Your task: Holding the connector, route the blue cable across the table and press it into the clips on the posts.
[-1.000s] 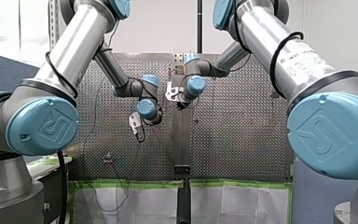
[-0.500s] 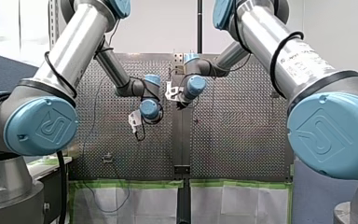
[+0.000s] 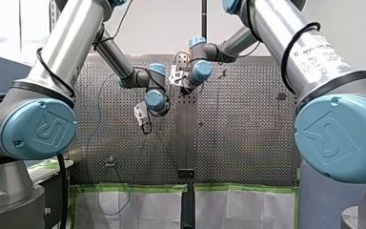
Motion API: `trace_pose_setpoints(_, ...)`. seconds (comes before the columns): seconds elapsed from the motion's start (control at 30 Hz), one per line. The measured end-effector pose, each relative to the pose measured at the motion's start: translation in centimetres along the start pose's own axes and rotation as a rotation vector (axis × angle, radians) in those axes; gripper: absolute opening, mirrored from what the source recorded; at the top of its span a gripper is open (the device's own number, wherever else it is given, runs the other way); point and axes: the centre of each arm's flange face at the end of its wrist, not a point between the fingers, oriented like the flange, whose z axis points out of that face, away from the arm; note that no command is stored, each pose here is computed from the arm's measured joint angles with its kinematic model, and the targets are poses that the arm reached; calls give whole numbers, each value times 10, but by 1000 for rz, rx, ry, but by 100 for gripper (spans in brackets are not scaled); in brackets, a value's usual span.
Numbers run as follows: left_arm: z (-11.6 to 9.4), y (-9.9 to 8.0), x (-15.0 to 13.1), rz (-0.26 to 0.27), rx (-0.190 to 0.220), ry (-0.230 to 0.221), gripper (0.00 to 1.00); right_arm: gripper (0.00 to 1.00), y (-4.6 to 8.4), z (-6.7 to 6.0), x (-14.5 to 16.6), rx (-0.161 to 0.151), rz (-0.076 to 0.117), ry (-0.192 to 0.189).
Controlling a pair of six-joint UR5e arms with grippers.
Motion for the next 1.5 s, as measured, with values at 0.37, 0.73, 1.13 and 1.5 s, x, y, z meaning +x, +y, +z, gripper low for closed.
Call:
trace_pose_setpoints(0.37,-30,-23,-43,-19,-4,-51,4,0,-6,-36,49,6,27,35)
trace_pose_setpoints(0.73,-53,-40,-60,-17,1,-54,7,0,-3,-66,61,-3,31,34)
trace_pose_setpoints(1.13,-58,-45,-86,-52,20,-121,9,0,-8,-82,81,15,27,65)
trace_pose_setpoints(1.5,-38,-45,-111,-56,26,-205,12,0,-5,-79,81,39,26,62)
